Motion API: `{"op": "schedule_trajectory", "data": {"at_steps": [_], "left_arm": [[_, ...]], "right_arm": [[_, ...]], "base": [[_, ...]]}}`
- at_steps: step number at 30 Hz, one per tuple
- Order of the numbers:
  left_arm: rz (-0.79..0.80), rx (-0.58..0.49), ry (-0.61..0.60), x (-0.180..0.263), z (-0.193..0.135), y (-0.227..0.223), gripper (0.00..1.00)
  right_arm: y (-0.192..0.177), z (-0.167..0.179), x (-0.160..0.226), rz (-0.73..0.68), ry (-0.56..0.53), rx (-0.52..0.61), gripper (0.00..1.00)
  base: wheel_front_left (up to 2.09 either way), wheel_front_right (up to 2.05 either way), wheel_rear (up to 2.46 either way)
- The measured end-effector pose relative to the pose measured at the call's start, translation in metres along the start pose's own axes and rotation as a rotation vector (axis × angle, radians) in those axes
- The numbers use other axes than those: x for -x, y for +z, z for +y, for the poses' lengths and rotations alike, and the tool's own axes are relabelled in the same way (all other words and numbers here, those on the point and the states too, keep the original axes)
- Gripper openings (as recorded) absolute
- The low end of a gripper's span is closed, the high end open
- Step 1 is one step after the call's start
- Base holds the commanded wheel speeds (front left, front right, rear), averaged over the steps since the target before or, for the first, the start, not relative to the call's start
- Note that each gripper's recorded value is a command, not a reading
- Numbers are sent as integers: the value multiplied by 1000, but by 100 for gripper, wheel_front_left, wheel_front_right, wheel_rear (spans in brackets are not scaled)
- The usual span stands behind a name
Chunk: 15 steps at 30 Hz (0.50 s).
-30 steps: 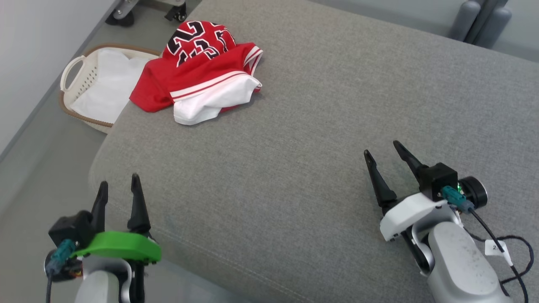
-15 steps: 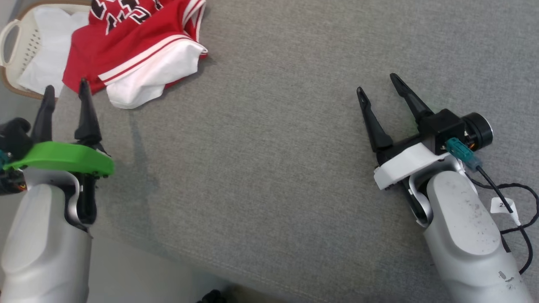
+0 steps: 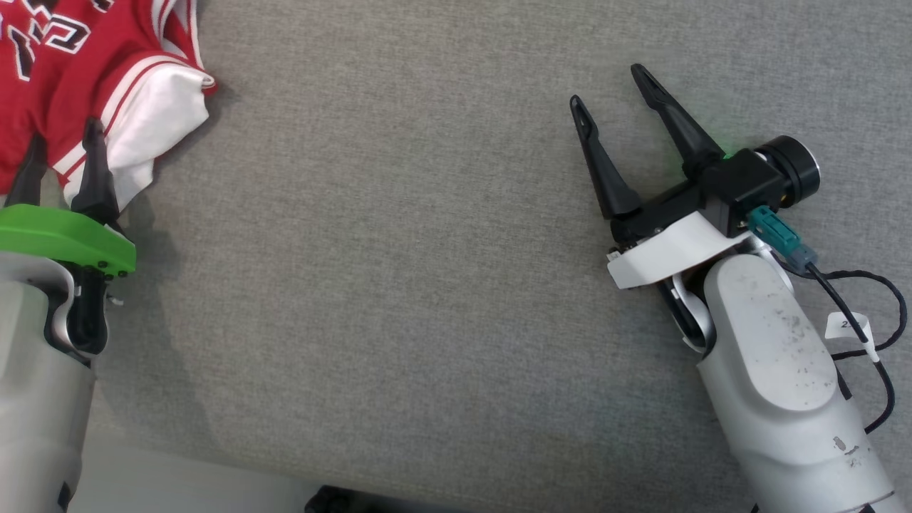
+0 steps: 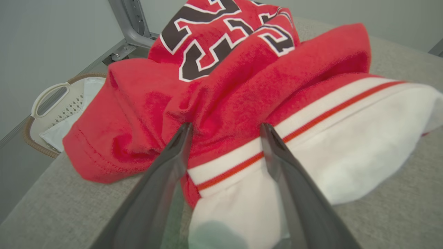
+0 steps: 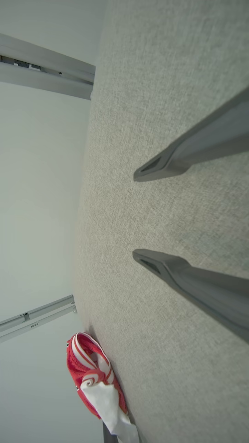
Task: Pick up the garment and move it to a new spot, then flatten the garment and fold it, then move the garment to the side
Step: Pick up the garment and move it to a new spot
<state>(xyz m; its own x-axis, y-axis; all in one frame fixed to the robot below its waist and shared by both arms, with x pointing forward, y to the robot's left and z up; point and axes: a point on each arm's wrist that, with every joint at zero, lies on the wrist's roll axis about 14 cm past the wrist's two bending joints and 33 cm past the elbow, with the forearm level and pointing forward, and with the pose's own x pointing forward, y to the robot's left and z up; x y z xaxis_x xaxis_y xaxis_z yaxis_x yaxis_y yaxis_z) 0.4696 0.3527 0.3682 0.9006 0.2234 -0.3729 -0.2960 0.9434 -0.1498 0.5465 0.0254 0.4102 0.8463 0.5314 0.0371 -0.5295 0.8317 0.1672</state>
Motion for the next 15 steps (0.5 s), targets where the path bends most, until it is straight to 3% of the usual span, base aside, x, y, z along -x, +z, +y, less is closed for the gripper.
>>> {"op": "schedule_trajectory", "data": {"at_steps": [3, 4, 5, 6, 15], "left_arm": [[64, 18, -11, -6, -5, -19, 100], [81, 27, -14, -7, -7, -24, 94], [90, 24, -20, -9, -8, -25, 67], [98, 18, -31, -11, -11, -26, 0], [39, -56, -145, -8, -36, 5, 0]], "right_arm": [[0, -8, 3, -2, -18, 1, 100], [0, -11, 4, -1, -25, 4, 100], [0, -13, 5, -2, -29, 6, 100], [0, -15, 6, 0, -36, 8, 100], [8, -25, 19, 13, -72, 29, 100]], "base": [[0, 0, 0], [0, 0, 0], [0, 0, 0], [0, 0, 0], [0, 0, 0]]}}
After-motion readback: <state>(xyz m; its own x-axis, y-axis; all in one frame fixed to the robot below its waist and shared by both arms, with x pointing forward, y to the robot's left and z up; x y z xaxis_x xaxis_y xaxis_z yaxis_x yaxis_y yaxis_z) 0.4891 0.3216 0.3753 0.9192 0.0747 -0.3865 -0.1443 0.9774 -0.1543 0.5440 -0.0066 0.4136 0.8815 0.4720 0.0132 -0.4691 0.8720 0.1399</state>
